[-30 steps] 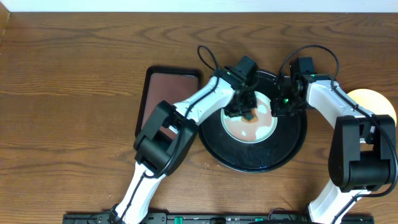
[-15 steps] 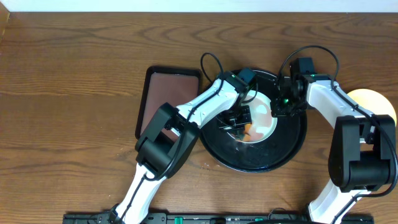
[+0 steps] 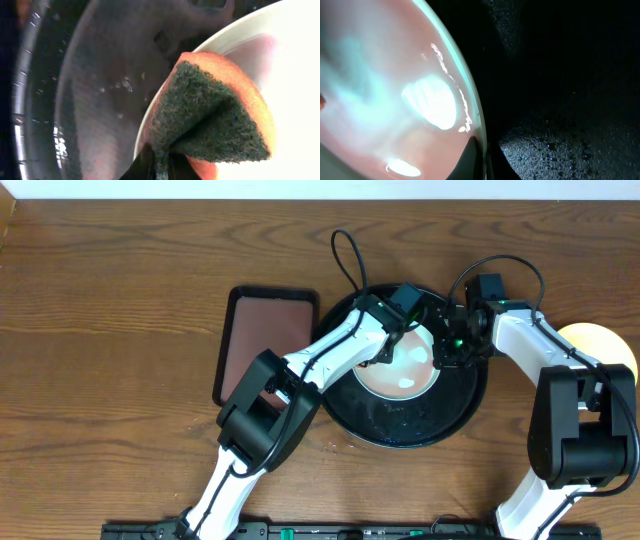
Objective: Clean dirty plates on tray and stack at the side
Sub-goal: 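Return the sponge to the small brown tray with the left gripper, then lift the pale green plate with the right gripper and tilt it to drain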
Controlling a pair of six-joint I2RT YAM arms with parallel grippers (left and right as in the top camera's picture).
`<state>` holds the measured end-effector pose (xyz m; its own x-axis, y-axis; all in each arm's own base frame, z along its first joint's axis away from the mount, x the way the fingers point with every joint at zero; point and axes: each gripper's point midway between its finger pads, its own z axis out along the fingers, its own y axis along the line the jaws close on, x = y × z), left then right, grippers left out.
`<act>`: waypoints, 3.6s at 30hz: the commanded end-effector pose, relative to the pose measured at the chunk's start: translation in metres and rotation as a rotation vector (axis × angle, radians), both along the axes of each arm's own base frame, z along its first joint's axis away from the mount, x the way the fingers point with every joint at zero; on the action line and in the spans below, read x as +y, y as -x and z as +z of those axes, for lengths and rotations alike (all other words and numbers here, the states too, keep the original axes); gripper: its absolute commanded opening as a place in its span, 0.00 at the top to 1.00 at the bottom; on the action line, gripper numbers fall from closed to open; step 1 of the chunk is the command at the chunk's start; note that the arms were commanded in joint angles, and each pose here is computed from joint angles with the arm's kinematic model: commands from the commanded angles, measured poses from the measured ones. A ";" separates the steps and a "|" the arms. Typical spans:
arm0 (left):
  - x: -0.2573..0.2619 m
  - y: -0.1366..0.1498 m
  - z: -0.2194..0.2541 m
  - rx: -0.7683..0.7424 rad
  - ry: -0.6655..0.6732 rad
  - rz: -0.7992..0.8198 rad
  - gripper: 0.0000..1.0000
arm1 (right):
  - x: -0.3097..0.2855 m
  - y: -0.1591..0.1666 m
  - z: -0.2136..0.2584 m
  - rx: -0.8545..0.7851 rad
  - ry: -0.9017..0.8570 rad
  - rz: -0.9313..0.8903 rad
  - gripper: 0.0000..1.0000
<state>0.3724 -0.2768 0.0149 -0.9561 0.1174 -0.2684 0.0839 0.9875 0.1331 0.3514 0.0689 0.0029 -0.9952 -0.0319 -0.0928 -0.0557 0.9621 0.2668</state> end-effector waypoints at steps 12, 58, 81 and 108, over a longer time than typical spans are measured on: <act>0.060 -0.040 0.154 -0.240 0.203 0.158 0.93 | -0.023 0.007 -0.017 0.029 0.124 -0.010 0.99; 0.253 0.068 0.239 -0.238 0.387 0.458 0.16 | 0.152 -0.066 0.192 -0.740 -0.074 0.274 0.99; 0.253 0.068 0.238 -0.236 0.386 0.458 0.16 | 0.238 -0.062 0.244 -1.218 0.405 0.514 0.99; 0.253 0.068 0.238 -0.236 0.386 0.459 0.16 | 0.259 -0.038 0.289 -1.391 0.663 0.567 0.99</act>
